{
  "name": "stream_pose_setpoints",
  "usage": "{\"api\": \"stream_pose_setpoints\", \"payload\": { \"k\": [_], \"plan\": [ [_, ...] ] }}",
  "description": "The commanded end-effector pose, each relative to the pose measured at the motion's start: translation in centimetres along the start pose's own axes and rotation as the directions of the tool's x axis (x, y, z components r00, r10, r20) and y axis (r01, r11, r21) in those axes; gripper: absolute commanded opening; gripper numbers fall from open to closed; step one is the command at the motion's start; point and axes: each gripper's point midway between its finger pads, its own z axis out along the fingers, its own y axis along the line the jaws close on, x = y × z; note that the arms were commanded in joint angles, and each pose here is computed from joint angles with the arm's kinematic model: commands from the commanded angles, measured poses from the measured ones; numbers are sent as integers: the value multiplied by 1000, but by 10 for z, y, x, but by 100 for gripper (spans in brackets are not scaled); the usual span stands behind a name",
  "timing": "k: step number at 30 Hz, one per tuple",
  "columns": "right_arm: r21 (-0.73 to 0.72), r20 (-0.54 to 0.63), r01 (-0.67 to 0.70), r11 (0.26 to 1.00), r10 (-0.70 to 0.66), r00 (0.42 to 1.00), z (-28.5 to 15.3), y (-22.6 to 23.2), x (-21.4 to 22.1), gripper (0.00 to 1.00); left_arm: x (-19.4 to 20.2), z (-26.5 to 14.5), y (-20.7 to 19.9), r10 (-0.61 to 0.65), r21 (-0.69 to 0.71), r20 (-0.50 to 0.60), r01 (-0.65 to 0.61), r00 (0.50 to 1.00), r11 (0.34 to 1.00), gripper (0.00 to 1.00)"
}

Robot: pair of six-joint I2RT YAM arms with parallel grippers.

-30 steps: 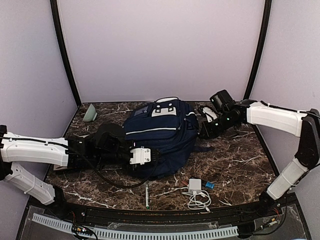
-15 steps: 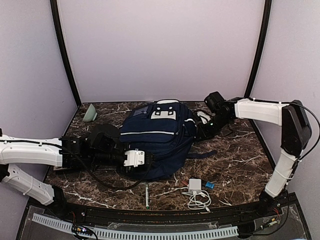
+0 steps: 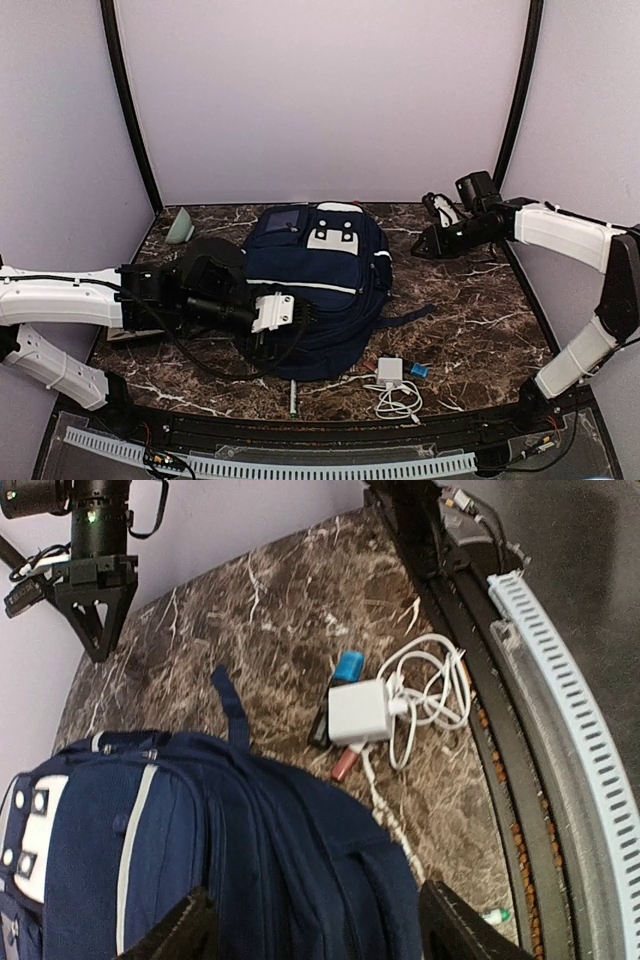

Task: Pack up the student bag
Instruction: Zip the student bag into the largest pocket of the bag, then hold the upper front pocket of the student bag.

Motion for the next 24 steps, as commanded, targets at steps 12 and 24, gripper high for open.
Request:
{"api": "stream_pose_setpoints", "payload": {
  "k": [12, 24],
  "plan": [
    [-283, 88, 81, 956, -58, 994, 25, 77, -13, 39, 2, -8, 122, -378, -257, -60, 352, 924, 900, 77],
    [-328, 7, 146, 933, -153, 988, 44, 76, 7, 38, 22, -13, 101, -293, -96, -122, 283, 948, 954, 85]
  ]
}}
